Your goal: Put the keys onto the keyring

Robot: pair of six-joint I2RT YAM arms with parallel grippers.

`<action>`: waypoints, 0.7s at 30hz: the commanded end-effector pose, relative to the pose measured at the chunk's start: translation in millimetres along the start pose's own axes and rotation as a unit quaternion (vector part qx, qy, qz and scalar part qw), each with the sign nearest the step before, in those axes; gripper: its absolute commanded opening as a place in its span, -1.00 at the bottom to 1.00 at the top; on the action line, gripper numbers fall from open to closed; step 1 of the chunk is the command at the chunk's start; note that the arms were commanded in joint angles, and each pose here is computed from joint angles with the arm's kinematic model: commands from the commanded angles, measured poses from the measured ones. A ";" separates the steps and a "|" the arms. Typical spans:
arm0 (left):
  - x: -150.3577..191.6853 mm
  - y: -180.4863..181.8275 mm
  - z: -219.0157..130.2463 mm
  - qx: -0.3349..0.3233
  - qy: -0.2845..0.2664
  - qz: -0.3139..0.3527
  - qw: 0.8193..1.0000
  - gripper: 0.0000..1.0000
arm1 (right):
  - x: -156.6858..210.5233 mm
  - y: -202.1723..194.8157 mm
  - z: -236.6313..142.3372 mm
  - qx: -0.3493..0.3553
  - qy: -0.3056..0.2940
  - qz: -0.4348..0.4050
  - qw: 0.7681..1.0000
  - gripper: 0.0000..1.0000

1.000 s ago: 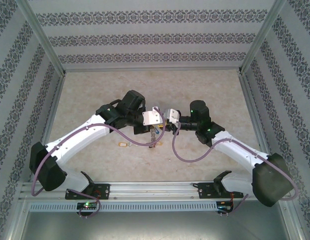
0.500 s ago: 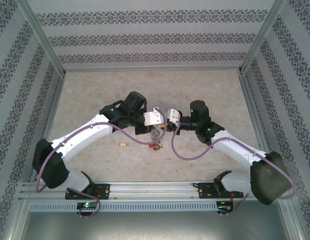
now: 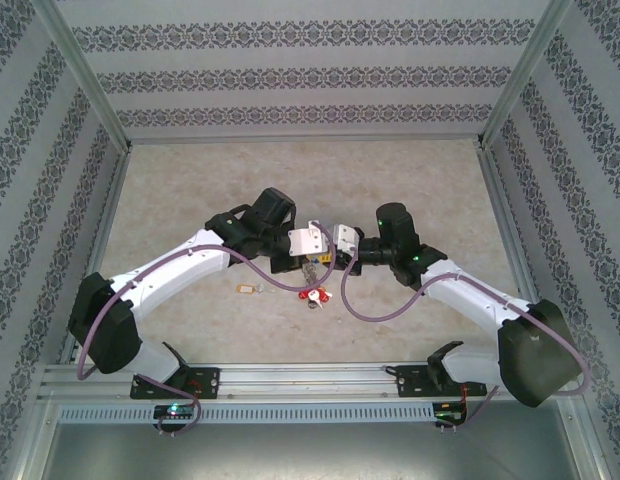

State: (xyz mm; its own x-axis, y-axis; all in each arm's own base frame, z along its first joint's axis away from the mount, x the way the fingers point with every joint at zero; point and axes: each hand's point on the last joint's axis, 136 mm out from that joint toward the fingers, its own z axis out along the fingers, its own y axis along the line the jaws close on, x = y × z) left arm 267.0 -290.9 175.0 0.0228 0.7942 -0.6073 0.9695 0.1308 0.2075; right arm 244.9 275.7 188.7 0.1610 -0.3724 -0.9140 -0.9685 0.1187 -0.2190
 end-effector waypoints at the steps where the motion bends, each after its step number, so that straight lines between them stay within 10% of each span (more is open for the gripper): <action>1: -5.6 5.8 -2.4 -0.009 -0.017 0.013 1.000 -1.00 | 8.9 3.8 2.1 -0.018 0.014 0.004 1.000 -0.58; 21: 14.0 3.5 19.2 -0.001 0.007 0.026 1.000 -1.00 | 18.8 12.8 10.8 -0.043 0.021 0.007 0.999 -0.58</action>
State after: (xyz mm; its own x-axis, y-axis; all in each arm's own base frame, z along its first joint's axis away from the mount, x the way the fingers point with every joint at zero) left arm 271.8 -290.0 149.7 0.0394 0.8172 -0.5749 0.9725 0.1008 0.2098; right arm 243.9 276.5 166.4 0.1304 -0.4173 -0.8994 -0.9799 0.0836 -0.1809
